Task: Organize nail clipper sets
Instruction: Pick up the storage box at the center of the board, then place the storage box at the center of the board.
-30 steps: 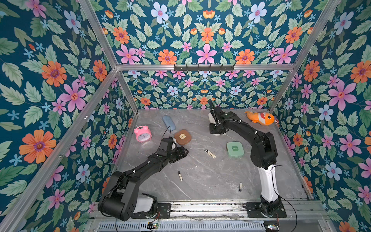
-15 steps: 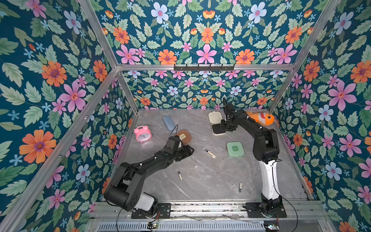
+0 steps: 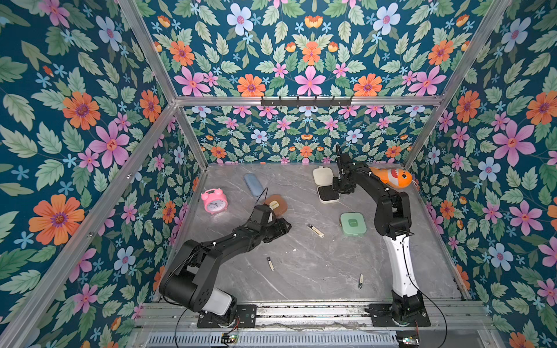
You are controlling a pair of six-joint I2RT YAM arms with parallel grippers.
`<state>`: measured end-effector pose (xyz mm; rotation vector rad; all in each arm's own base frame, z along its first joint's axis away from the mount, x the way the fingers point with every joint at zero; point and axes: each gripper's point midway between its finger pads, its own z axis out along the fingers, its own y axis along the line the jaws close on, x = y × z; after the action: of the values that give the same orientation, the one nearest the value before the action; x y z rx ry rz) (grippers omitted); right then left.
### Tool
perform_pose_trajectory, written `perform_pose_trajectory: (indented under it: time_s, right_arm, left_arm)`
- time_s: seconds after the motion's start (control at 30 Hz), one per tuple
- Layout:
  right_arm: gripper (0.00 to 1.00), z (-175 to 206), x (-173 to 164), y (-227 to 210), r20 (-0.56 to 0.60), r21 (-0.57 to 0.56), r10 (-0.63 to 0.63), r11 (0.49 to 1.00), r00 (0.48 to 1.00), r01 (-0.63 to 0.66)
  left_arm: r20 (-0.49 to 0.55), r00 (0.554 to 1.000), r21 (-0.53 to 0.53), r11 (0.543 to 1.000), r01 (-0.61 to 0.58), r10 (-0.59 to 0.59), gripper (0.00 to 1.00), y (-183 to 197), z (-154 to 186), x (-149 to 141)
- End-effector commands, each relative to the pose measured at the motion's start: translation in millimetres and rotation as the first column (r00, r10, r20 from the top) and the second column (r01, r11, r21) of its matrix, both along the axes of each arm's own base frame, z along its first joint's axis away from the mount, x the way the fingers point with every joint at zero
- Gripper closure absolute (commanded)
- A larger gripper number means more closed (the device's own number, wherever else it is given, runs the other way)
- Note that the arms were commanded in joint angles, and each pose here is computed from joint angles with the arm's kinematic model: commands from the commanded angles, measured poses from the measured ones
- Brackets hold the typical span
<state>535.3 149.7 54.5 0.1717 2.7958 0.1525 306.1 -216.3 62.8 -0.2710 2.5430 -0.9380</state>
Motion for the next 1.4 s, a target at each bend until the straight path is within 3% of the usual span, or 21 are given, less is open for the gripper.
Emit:
perform_pose_trajectory:
  time_s: [0.0,0.17,0.47,0.77,0.93,1.1,1.27,1.37]
  right_arm:
    - [0.65,-11.4,-7.7,-2.7,-0.049,-0.024,0.015,1.000,0.999,-0.016]
    - [0.68,-23.4,-9.0,-3.2,-0.076,-0.033,0.019,0.999,0.997,-0.022]
    - [0.99,-3.7,-15.0,3.5,-0.050,0.016,0.025,1.000,0.998,-0.024]
    - [1.00,61.1,-46.5,41.6,0.078,0.038,0.117,0.992,0.990,-0.120]
    - [1.00,74.4,-104.1,85.9,0.095,0.037,0.265,0.962,0.960,-0.269]
    - [1.00,64.2,-187.5,138.0,0.111,0.044,0.457,0.885,0.882,-0.464]
    - [1.00,32.7,-265.8,179.9,0.057,0.067,0.589,0.804,0.806,-0.591]
    - [1.00,8.4,-293.8,189.4,-0.003,0.073,0.612,0.789,0.791,-0.610]
  left_arm:
    - [0.012,1.000,-0.016,1.000,-0.002,0.002,0.26,-2.7,3.2,3.8]
    - [0.013,1.000,-0.018,1.000,0.000,0.000,0.26,-3.0,2.7,3.4]
    - [0.065,0.998,0.000,1.000,0.014,-0.014,0.26,-2.7,21.0,12.9]
    - [0.185,0.983,-0.019,1.000,-0.007,0.010,0.26,17.3,75.6,46.3]
    - [0.230,0.972,-0.018,0.999,-0.037,0.040,0.25,39.7,103.0,53.0]
    - [0.254,0.964,0.006,0.997,-0.076,0.072,0.25,63.3,115.9,46.7]
    - [0.217,0.974,0.021,0.998,-0.067,0.061,0.24,66.7,96.7,32.5]
    - [0.184,0.981,0.008,0.997,-0.071,0.068,0.25,66.5,79.3,25.4]
